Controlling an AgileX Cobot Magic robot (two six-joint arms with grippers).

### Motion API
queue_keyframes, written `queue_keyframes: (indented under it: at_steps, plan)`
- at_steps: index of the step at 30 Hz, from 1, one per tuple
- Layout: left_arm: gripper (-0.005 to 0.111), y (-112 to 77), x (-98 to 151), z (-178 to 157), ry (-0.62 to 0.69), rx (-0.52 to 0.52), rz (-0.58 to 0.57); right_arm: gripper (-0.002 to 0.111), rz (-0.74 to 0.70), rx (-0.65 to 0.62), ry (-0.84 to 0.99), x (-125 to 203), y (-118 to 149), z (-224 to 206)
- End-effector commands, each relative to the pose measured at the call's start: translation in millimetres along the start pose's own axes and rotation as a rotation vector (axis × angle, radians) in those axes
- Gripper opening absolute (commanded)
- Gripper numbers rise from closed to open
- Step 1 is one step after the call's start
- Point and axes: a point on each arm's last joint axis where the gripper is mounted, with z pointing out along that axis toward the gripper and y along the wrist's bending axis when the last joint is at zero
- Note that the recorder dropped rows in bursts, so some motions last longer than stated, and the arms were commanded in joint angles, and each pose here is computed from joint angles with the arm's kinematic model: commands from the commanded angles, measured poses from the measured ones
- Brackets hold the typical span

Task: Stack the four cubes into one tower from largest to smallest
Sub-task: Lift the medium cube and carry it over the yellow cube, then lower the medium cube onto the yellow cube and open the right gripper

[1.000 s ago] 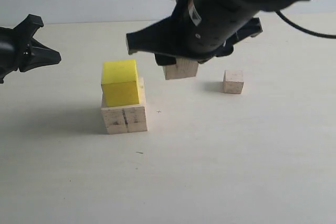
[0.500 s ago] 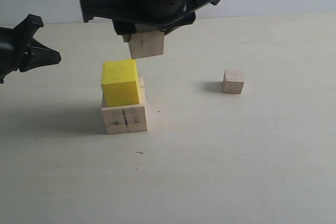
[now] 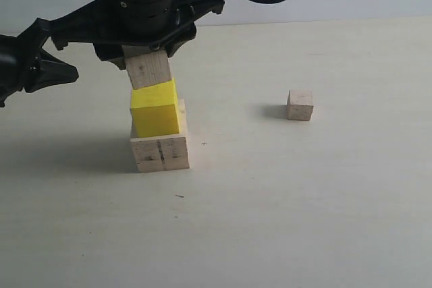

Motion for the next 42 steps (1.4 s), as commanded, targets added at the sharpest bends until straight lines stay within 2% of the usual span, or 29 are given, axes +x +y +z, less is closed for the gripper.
queue_keyframes:
  at_steps: [1, 8, 21, 37, 42]
  plan:
    - [0.0, -2.4, 0.1, -1.2, -0.01, 0.008, -0.003, 0.0, 0.001, 0.004, 0.0, -5.7, 3.9, 2.0]
    - [0.0, -2.9, 0.5, -1.2, -0.006, 0.013, -0.003, 0.0, 0.032, 0.058, 0.03, -4.3, 3.0, 16.6]
    - [0.0, -3.0, 0.6, -1.2, -0.005, 0.014, -0.003, 0.0, 0.107, 0.077, 0.021, -4.7, 2.8, 22.0]
    - [0.0, -3.6, 0.9, -1.2, -0.001, 0.021, -0.004, 0.0, 0.168, 0.031, 0.045, -4.7, 3.4, 21.3]
    - [0.0, -3.6, 0.9, -1.2, -0.001, 0.021, -0.004, 0.0, 0.163, 0.054, 0.04, -5.9, 0.0, 23.4]
